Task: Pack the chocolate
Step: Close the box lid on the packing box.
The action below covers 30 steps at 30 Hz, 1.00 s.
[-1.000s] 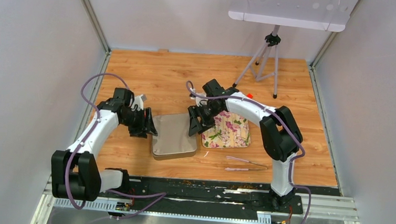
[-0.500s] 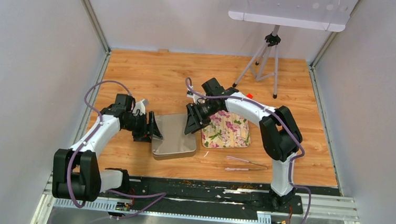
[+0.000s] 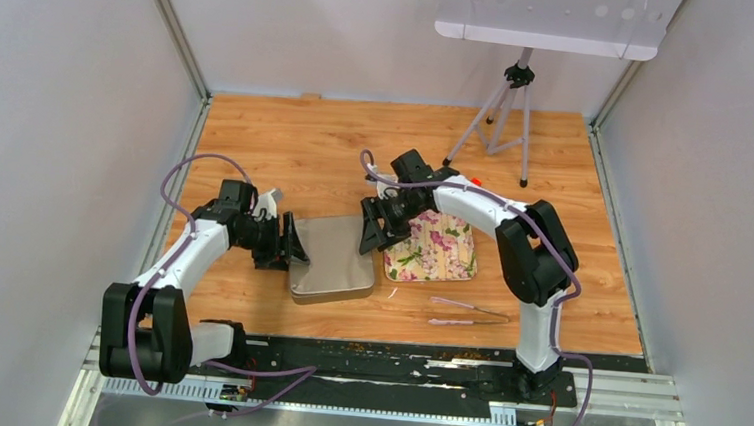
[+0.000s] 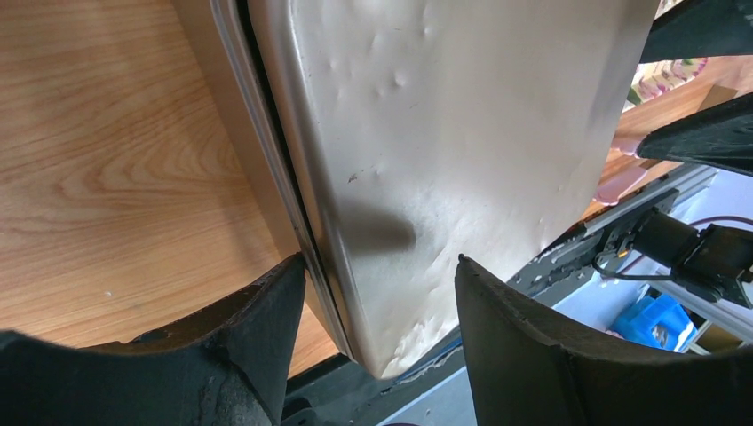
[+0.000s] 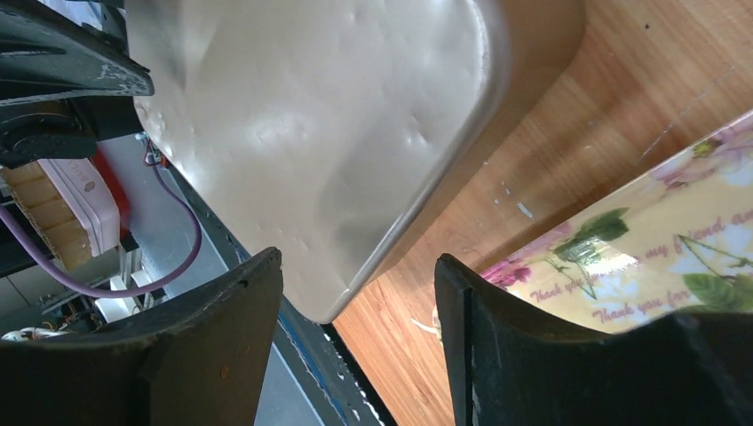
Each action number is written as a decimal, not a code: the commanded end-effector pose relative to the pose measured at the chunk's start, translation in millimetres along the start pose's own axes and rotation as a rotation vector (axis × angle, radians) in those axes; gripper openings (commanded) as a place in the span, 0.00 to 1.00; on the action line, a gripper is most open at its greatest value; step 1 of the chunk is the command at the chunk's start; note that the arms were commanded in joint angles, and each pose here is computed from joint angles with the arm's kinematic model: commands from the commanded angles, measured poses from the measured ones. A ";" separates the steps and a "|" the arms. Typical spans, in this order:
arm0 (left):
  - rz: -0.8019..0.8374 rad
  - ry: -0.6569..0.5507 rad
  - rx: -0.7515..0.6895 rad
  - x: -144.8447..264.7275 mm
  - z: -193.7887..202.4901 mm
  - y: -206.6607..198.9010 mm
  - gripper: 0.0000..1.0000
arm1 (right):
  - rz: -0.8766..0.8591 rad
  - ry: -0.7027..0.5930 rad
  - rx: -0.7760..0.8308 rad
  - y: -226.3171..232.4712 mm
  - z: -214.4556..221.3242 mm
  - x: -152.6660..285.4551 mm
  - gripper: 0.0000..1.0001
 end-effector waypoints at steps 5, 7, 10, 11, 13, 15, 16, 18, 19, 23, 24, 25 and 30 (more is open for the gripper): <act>0.068 -0.021 -0.015 -2.2 -5.9 -8.6 0.69 | -0.193 -0.020 0.005 10.2 -14.1 -14.1 0.54; 0.080 -0.022 -0.020 -2.0 -6.9 -10.5 0.69 | -0.253 -0.033 0.011 19.1 -19.3 -12.1 0.48; 0.094 -0.025 -0.024 -1.9 -8.3 -13.0 0.69 | -0.272 -0.047 0.049 29.3 -24.2 -5.9 0.42; 0.096 -0.026 -0.022 -2.0 -8.3 -13.2 0.69 | -0.270 -0.050 0.056 31.0 -24.4 -3.8 0.41; 0.097 -0.028 -0.019 -2.0 -8.4 -13.4 0.69 | -0.260 -0.048 0.060 32.2 -23.7 -1.3 0.40; 0.097 -0.027 -0.018 -2.2 -8.0 -13.2 0.69 | -0.254 -0.041 0.061 32.7 -22.3 0.0 0.39; 0.096 -0.028 -0.018 -2.2 -8.0 -13.2 0.69 | -0.249 -0.040 0.061 33.4 -22.5 1.1 0.38; 0.096 -0.027 -0.018 -2.2 -7.8 -13.1 0.68 | -0.224 -0.031 0.061 32.7 -21.7 1.7 0.39; 0.094 -0.028 -0.018 -2.1 -8.0 -13.1 0.68 | -0.204 -0.021 0.056 31.5 -20.3 1.2 0.40; 0.093 -0.028 -0.018 -1.0 -8.0 -13.4 0.66 | -0.165 -0.016 0.063 32.1 -20.2 1.6 0.37; 0.094 -0.027 -0.019 -1.0 -7.7 -13.7 0.64 | -0.157 -0.018 0.083 35.9 -22.2 3.9 0.36; 0.095 -0.026 -0.019 -0.9 -7.4 -13.7 0.64 | -0.153 -0.016 0.097 40.3 -23.3 5.3 0.36; 0.081 -0.033 -0.011 -1.5 -8.3 -12.5 0.61 | -0.086 0.004 0.085 31.9 -19.7 0.1 0.40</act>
Point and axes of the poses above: each gripper's point midway between its finger pads, its own x axis back along the fingers, its own y axis along the line the jaws close on, z = x × y, the point moved 7 cm from there along x, back along the fingers, and after that the axes turned 10 degrees about x, right-handed, at the moved point
